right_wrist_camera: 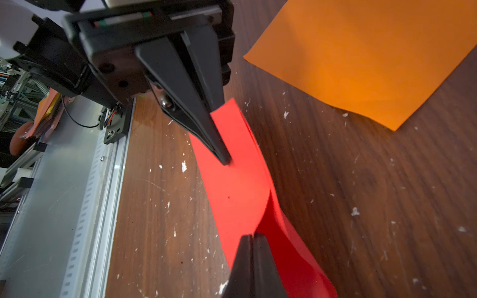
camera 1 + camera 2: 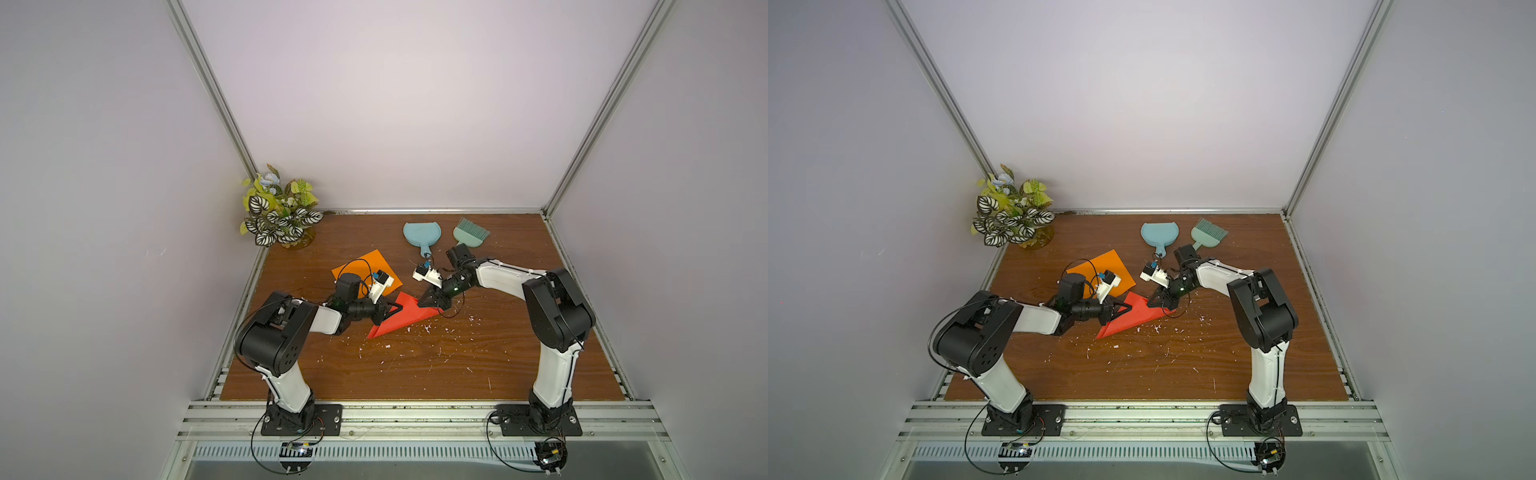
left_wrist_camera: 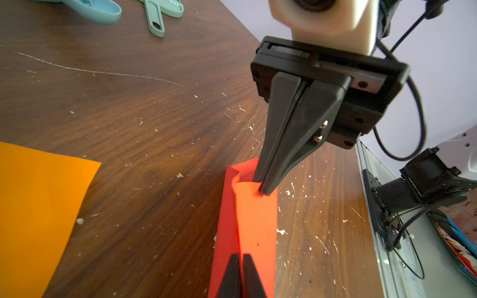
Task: Fold the square paper diagonally
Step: Fold the paper at the center of the board.
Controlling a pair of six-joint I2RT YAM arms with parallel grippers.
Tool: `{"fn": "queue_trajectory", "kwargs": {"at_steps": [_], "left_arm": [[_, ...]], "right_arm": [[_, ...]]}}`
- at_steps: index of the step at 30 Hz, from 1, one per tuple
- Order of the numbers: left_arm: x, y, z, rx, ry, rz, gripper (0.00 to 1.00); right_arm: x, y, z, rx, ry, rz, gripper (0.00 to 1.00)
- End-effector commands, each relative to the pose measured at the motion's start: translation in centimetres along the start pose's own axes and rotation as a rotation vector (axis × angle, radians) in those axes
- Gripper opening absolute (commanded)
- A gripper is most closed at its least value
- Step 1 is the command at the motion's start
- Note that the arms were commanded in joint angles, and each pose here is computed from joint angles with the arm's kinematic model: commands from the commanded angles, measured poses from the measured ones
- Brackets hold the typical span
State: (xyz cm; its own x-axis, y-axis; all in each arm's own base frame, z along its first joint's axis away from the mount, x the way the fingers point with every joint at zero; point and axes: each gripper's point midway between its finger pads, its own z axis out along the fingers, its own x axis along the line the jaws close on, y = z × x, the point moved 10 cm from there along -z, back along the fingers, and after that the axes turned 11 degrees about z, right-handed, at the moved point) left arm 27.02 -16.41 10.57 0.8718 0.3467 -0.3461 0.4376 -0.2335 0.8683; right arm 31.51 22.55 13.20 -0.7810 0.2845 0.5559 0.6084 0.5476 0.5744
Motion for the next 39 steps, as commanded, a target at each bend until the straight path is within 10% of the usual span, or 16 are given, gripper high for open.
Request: {"fn": "queue_trajectory", "kwargs": {"at_steps": [1,15,26,39], "left_arm": [[0.3,0.1,0.2,0.009,-0.001,0.005,0.08],[0.2,0.1,0.1,0.006,0.005,0.012,0.01],[-1.9,2.0,-0.7,-0.069,-0.012,0.129,0.01],[-2.5,3.8,-0.7,-0.082,-0.022,0.194,0.01]], "right_arm": [[0.4,0.7,0.0,-0.012,0.028,-0.034,0.0],[0.3,1.0,-0.4,-0.012,-0.032,-0.052,0.04],[2.9,3.3,-6.0,-0.212,-0.168,-0.258,0.51],[4.1,4.1,-2.0,-0.127,-0.02,-0.329,0.52]]}}
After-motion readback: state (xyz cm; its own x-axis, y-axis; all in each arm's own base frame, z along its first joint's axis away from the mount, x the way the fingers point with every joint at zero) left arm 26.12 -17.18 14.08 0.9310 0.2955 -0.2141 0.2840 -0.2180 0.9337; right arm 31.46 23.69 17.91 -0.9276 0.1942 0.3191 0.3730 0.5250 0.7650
